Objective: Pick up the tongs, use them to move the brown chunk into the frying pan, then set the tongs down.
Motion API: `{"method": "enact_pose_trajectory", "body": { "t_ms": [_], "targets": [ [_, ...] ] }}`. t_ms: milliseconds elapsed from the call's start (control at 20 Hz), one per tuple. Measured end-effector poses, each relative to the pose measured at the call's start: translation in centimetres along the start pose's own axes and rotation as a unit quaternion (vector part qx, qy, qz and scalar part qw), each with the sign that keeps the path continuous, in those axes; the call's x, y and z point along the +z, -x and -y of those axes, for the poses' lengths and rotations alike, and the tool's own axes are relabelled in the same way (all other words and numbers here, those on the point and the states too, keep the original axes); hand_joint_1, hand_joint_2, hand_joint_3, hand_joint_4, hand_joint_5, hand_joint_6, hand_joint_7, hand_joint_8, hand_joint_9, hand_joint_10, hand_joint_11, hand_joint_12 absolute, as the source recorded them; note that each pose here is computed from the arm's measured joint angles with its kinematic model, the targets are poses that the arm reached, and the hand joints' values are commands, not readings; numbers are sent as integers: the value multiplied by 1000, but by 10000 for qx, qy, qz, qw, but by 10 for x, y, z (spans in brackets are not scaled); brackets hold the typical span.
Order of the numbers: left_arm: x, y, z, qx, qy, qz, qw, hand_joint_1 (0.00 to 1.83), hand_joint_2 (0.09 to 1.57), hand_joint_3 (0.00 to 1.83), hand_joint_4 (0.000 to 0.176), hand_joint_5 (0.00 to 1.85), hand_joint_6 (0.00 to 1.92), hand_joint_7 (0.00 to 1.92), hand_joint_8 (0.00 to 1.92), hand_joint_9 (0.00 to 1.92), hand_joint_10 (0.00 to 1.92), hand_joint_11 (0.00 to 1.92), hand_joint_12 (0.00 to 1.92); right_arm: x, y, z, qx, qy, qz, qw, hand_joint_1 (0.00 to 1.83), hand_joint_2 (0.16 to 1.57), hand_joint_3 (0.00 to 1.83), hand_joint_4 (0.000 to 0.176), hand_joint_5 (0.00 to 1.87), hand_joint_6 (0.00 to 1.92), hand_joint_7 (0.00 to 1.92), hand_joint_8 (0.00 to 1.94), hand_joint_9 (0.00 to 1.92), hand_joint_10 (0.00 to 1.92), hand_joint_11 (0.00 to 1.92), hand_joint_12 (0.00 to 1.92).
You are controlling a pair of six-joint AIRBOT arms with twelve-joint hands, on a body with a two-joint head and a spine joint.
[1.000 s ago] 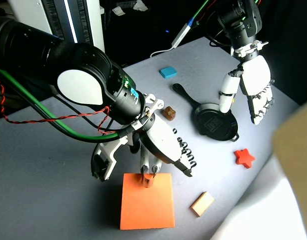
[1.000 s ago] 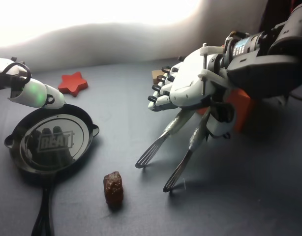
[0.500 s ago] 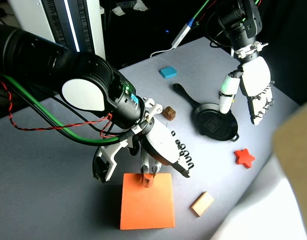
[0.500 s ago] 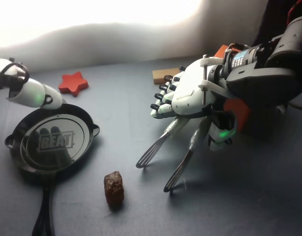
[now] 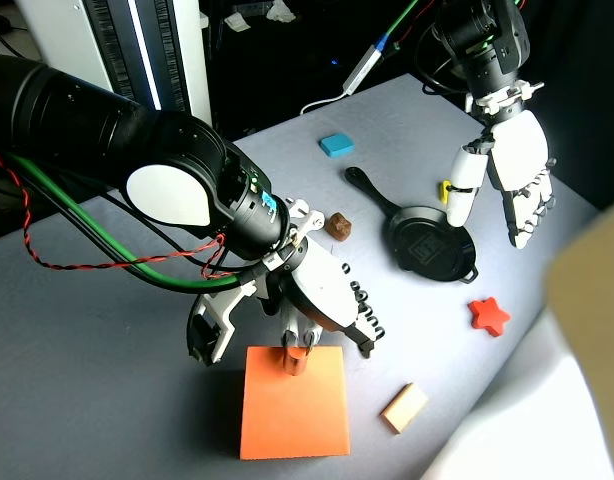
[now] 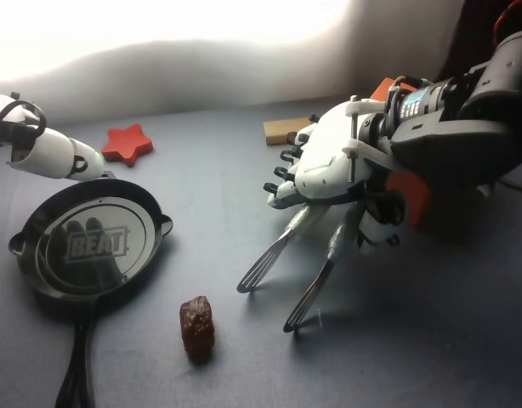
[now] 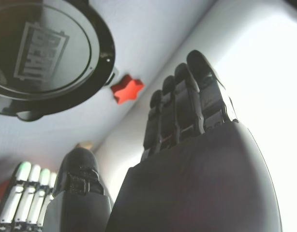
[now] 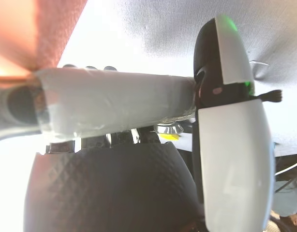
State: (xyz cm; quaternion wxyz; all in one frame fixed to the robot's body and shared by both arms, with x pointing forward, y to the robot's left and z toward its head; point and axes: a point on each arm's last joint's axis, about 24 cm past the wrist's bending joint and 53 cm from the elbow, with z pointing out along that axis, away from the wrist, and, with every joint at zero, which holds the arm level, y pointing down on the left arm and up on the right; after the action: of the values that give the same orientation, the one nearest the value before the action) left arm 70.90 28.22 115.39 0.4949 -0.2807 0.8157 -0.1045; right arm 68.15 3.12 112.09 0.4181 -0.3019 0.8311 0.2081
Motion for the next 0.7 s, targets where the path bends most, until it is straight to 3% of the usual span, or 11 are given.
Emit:
{"method": "enact_pose_trajectory", "body": {
  "t_ms": [150,350,500,600,700],
  "targets": [
    [0,0,1,0,-15,-4,10000,0,1175,0,9,126,4,169,5,187,5,0,658,0,1,0,1,4,19,10000,1040,1009,5,0,333,101,408,44,343,161,0,1261],
    [0,1,0,-7,0,7,10000,0,1173,0,16,95,0,140,0,169,2,0,621,0,1,0,115,3,15,9999,1022,1060,29,0,467,241,624,41,421,468,0,1531],
    [0,1,0,-6,-4,8,10000,0,1186,5,16,114,8,161,8,186,7,0,647,-1,1,1,138,-3,9,9999,1028,1074,47,0,503,421,736,58,415,718,0,1643],
    [0,1,0,-7,-2,7,10000,0,1186,4,17,106,4,162,7,184,5,0,645,-2,2,3,144,-21,4,9999,1085,1055,42,0,619,475,852,97,532,751,133,1630],
    [0,1,0,-4,-4,8,10000,0,1186,4,22,94,0,152,2,185,5,0,643,-2,2,3,149,-28,2,9999,1058,1091,63,0,612,564,879,111,546,789,170,1631]
  ]
}}
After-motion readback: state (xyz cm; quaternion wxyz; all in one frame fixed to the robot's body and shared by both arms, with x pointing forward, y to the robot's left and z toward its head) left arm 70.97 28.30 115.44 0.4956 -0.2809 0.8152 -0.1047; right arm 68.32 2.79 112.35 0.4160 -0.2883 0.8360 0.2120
